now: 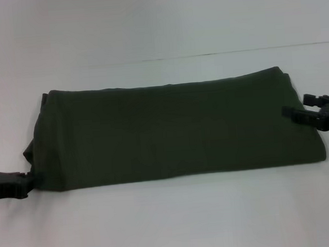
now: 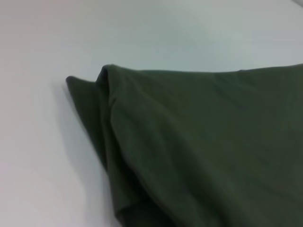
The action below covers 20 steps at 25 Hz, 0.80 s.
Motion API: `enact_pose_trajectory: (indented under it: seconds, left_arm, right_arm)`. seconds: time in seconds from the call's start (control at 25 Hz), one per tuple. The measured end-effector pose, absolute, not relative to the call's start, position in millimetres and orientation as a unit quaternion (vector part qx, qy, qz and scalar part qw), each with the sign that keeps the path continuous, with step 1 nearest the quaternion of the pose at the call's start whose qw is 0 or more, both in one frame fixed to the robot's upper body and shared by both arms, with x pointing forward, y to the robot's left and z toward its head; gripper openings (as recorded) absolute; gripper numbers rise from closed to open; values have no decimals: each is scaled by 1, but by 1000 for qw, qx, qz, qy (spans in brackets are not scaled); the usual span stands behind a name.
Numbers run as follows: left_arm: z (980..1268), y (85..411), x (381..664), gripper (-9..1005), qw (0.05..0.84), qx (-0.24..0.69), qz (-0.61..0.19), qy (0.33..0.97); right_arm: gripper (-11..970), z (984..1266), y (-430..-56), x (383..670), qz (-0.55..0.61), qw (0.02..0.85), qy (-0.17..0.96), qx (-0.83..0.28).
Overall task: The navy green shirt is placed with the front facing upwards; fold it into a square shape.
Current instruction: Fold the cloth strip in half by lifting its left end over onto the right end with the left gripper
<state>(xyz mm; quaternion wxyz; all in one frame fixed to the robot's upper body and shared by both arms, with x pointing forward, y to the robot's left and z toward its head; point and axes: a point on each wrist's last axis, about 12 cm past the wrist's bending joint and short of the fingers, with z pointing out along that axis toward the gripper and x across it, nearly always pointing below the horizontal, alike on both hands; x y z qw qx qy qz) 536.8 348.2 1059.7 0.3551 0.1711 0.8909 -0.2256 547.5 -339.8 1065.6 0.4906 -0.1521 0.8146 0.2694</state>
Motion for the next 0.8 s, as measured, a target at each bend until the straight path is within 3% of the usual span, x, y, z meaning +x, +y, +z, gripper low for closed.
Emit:
enact_pose_trajectory:
  seconds: [0.2, 0.48, 0.8]
  left_arm:
    - [1065, 345, 540, 50, 373, 167, -239, 881]
    - [1072, 340, 543, 54, 394, 161, -263, 866]
    - [1075, 338, 543, 58, 403, 159, -275, 859]
  right_arm:
    - [834, 1059, -363, 527, 265, 466, 834, -132]
    - [834, 1051, -384, 507, 246, 429, 859, -132]
    - [833, 1055, -394, 500, 241, 413, 868, -135]
